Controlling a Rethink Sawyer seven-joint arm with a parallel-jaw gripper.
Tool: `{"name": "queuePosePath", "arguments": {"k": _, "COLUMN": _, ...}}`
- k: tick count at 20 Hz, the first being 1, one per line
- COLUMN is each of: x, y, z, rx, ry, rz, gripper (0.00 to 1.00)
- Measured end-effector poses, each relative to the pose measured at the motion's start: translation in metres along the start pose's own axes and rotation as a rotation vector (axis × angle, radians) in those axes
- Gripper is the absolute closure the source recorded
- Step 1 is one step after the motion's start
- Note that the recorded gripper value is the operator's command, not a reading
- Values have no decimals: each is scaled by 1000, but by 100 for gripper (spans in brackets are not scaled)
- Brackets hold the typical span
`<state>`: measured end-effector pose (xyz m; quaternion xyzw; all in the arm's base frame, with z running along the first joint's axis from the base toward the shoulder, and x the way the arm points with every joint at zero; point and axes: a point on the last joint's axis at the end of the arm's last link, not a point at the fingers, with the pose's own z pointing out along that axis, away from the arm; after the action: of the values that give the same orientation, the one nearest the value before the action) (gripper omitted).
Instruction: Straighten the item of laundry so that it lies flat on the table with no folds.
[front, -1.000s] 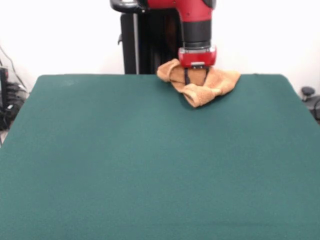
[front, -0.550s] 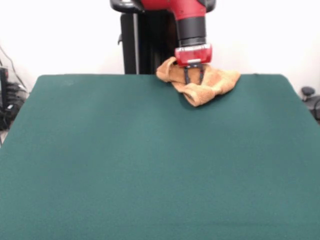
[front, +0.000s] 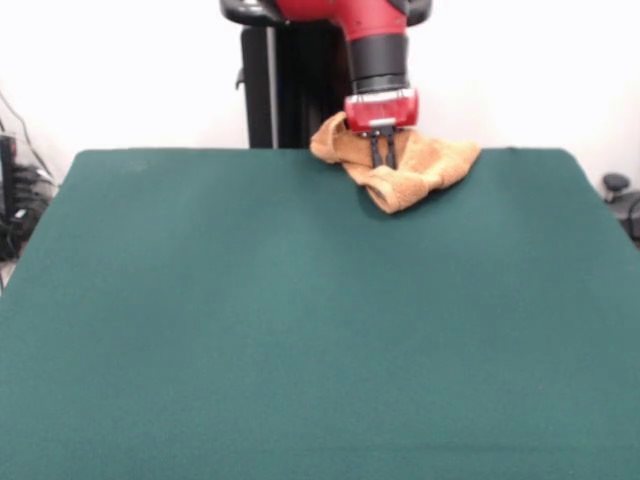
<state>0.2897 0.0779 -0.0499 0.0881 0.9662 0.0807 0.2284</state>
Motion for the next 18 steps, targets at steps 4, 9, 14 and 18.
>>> {"name": "queuePosePath", "arguments": {"k": 4, "x": 0, "y": 0, "z": 0, "rx": 2, "ry": 0, "rz": -4, "gripper": 100}}
{"name": "queuePosePath", "arguments": {"k": 9, "x": 0, "y": 1, "z": 0, "rx": 8, "ry": -2, "rz": -23, "gripper": 100}}
{"name": "queuePosePath", "arguments": {"k": 14, "x": -2, "y": 2, "z": 0, "rx": 12, "ry": 14, "rz": -33, "gripper": 100}}
{"name": "queuePosePath", "arguments": {"k": 18, "x": -6, "y": 1, "z": 0, "rx": 8, "ry": 47, "rz": -54, "gripper": 100}}
